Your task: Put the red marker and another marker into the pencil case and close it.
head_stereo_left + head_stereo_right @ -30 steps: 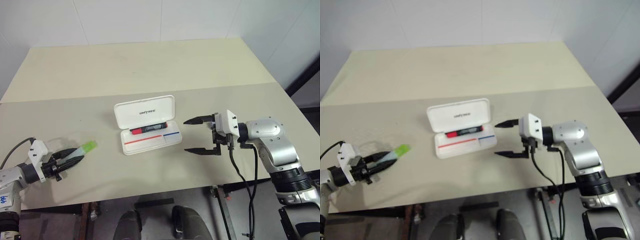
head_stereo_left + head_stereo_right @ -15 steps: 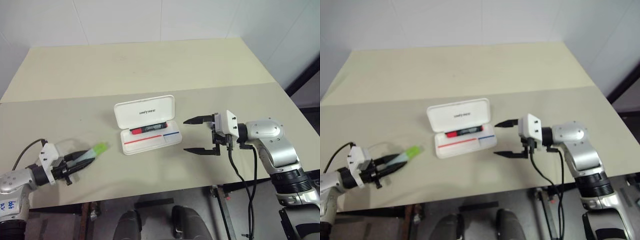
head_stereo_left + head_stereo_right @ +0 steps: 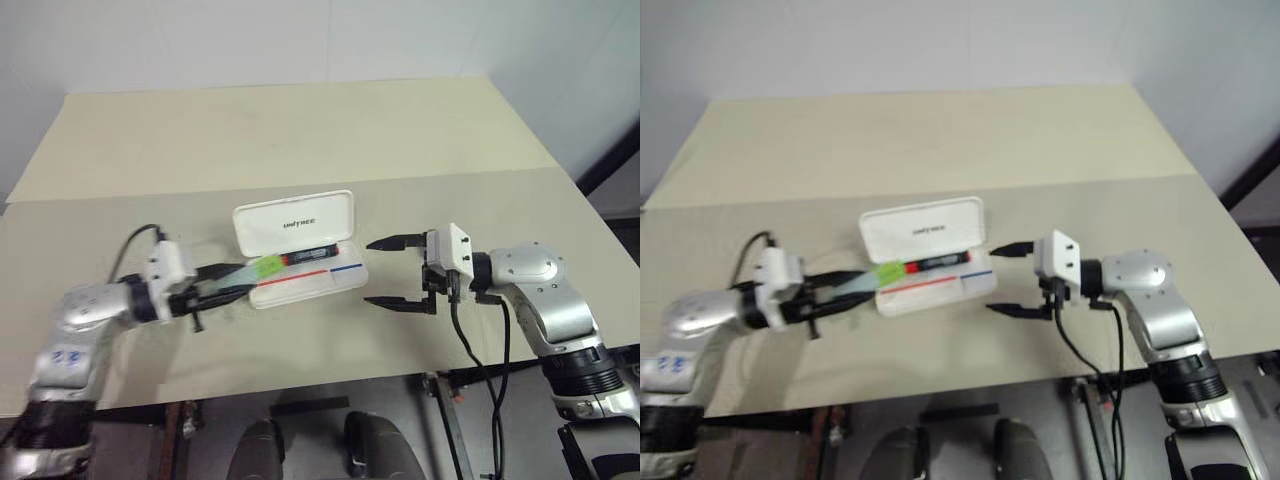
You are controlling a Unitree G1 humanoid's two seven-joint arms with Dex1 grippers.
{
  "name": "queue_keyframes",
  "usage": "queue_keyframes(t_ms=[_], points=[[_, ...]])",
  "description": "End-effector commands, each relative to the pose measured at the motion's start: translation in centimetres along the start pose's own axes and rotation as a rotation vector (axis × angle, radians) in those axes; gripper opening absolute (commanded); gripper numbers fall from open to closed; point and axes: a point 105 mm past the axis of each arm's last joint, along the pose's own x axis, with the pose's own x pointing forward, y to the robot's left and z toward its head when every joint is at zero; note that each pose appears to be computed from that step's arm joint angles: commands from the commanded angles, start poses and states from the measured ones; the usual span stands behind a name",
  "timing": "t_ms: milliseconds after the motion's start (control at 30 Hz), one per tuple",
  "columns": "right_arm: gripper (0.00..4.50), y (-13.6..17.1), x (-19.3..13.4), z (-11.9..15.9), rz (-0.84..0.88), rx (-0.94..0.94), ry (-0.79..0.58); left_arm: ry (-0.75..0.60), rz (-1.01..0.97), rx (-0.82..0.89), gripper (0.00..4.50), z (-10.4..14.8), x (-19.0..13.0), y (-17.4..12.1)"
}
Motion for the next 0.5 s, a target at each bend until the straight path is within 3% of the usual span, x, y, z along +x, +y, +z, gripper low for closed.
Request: queue_keyframes(t_ms=[33,233,500], points=[[4.50,0.0,-0.3,1.0,-0.044,-0.024,-0.014,-0.007,-0.009,0.035,1.13,0.2,2.1,0.3],[4.50,0.2,-0.7,1.0,-0.096,-0.018,0.000,-0.025,-0.089,0.055,1.13,0.3,4.7,0.1],[4.50,0.7,-1.6,0.6,-0.151,-0.008,0.021,0.011,-0.148,0.069,1.13,-0.7,5.4,0.4]])
